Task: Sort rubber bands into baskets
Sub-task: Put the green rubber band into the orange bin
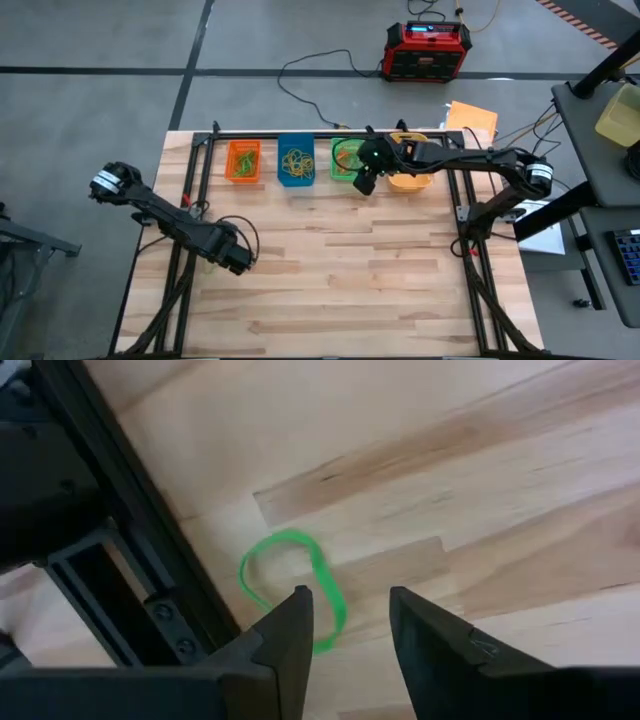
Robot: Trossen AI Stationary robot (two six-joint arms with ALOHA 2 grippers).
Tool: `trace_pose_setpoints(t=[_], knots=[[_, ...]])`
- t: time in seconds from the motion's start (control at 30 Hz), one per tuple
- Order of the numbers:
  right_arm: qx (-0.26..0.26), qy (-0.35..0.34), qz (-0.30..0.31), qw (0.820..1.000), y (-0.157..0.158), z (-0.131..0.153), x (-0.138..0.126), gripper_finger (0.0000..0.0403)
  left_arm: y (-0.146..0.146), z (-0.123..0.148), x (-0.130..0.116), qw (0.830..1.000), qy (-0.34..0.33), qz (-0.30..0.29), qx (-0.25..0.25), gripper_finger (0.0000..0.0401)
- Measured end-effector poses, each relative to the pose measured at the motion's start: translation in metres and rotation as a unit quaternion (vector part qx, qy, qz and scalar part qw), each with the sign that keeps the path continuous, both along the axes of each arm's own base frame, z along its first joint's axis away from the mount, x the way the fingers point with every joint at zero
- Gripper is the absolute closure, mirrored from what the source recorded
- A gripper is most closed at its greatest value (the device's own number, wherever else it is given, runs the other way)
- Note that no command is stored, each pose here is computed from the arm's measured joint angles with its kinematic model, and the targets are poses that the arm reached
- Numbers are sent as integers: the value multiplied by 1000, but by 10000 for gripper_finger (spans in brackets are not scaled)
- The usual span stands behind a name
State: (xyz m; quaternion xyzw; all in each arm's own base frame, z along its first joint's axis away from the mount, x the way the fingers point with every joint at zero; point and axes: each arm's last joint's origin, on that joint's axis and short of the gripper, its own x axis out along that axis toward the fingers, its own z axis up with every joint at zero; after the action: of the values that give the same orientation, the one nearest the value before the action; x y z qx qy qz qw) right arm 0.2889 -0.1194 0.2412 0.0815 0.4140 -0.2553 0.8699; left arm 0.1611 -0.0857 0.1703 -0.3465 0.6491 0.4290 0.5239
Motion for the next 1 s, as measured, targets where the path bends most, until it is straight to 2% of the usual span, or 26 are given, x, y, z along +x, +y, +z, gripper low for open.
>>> trace_pose_setpoints(t=[0.3, 0.43, 0.8, 1.0], knots=[[1, 0, -1, 1000, 0, 0, 0, 209, -12, -18, -8, 998, 58, -6, -7, 282], [1, 0, -1, 1000, 0, 0, 0, 209, -18, -24, -7, 999, 41, -19, -16, 282], [1, 2, 0, 1000, 0, -1, 0, 209, -20, -31, -11, 999, 49, -8, -6, 282], [1, 3, 2, 1000, 1, -2, 1, 209, -19, -39, -13, 999, 35, -9, -18, 283]])
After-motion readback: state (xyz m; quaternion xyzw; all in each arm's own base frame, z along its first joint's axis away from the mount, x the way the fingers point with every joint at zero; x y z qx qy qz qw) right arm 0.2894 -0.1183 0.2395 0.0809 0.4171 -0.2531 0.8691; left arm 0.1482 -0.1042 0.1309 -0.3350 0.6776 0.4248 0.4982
